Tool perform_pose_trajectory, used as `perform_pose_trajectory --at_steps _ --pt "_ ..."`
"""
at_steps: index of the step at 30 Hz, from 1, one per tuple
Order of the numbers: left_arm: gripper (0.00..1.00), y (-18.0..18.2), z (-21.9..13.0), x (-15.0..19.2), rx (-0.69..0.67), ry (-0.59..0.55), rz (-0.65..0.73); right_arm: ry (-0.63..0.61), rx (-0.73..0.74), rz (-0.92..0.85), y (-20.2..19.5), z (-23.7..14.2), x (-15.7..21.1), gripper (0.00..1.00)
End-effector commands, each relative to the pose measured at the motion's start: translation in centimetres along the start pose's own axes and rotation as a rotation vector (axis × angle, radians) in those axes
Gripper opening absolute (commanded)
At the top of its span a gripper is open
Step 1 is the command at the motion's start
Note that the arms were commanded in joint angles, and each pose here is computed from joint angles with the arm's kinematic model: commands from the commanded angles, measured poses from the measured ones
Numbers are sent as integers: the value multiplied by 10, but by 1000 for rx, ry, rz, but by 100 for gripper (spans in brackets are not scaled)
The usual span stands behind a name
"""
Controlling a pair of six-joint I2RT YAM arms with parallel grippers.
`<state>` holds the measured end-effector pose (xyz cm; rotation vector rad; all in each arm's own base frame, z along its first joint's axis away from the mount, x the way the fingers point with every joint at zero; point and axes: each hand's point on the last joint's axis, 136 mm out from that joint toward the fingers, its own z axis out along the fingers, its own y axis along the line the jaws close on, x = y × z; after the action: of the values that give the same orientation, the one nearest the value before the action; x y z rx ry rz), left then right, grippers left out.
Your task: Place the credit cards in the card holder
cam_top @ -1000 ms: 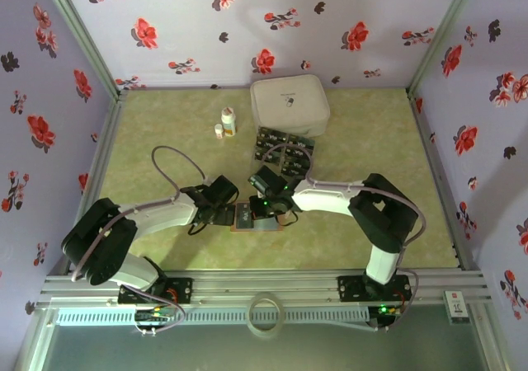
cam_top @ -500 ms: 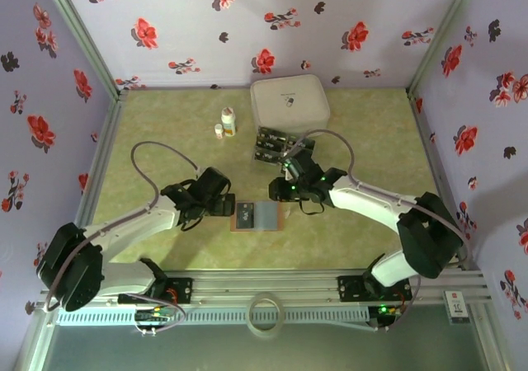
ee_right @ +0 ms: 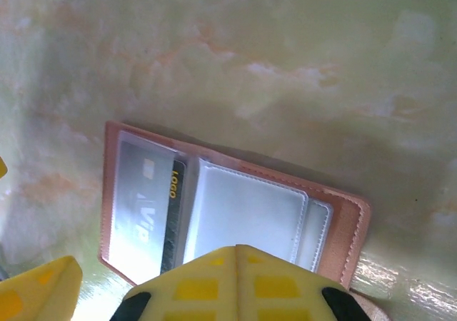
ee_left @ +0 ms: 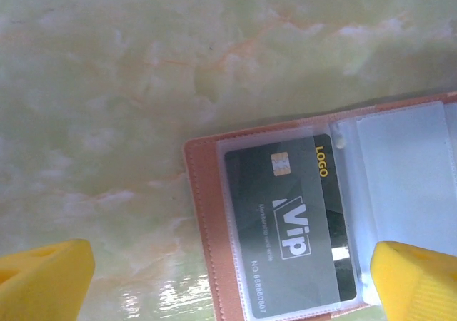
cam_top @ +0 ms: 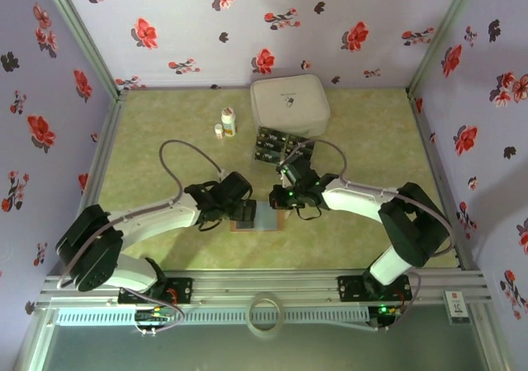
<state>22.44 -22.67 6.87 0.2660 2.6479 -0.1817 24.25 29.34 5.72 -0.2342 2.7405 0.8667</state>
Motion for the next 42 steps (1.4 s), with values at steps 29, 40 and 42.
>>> perform_pose_trajectory --at_steps 29,40,42 --pt "100 -25 25 6 31 -1 46 58 -1 14 -8 34 7 0" --pt "100 -27 37 19 17 12 93 60 1 20 -9 36 9 0" --pt "100 -25 39 22 7 16 101 59 0 22 -9 36 9 0"
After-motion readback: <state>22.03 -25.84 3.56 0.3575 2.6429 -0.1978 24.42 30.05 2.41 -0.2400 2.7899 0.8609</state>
